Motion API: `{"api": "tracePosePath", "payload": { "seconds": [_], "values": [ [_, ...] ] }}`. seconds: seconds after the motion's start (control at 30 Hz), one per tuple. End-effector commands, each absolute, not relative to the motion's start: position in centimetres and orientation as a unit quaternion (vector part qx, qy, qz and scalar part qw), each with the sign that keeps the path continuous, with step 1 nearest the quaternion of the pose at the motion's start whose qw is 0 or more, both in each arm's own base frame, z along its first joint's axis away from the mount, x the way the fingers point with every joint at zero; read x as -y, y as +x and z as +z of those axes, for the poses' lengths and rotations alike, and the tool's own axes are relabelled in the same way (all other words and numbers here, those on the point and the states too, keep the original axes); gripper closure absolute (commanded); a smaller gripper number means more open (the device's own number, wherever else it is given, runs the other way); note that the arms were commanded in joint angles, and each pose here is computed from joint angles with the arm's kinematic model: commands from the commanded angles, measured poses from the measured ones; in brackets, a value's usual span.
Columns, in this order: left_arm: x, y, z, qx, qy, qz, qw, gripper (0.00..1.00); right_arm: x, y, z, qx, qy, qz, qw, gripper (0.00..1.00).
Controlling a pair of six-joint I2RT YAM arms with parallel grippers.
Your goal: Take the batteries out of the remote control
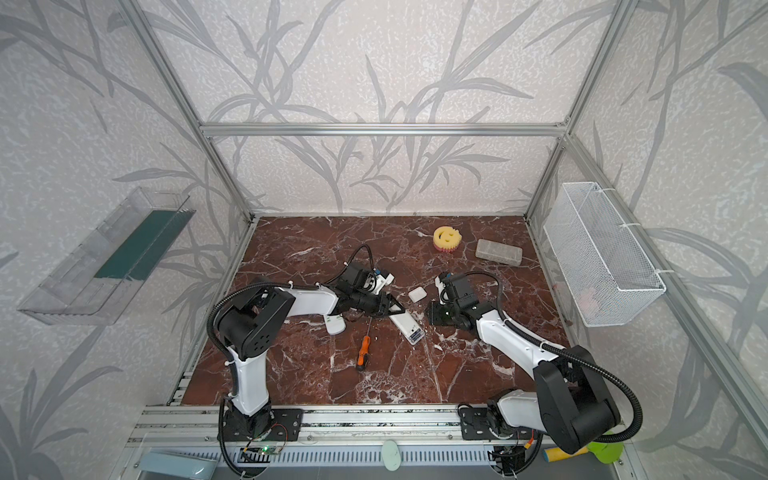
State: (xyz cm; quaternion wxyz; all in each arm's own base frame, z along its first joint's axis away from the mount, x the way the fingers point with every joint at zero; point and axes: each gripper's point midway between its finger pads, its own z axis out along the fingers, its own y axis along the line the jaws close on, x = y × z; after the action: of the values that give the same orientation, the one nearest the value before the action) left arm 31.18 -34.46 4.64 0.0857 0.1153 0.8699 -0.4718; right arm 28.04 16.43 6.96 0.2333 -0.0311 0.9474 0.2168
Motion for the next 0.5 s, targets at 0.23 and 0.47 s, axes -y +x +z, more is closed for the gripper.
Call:
{"api": "tracePosePath", "payload": {
  "seconds": [0.23,0.47],
  "values": [
    [31.8,35.4,7.8,-0.883,0.136,-0.421,0.155,0.47,-17.2,28.0,5.6,-0.949,-0.035,0.223,0.221,0.57],
    [27.2,33.2,9.5,-0.925,0.161,-0.292,0.182,0.47,-17.6,27.4,5.2,-0.949,-0.04,0.225,0.217,0.58]
  ]
}}
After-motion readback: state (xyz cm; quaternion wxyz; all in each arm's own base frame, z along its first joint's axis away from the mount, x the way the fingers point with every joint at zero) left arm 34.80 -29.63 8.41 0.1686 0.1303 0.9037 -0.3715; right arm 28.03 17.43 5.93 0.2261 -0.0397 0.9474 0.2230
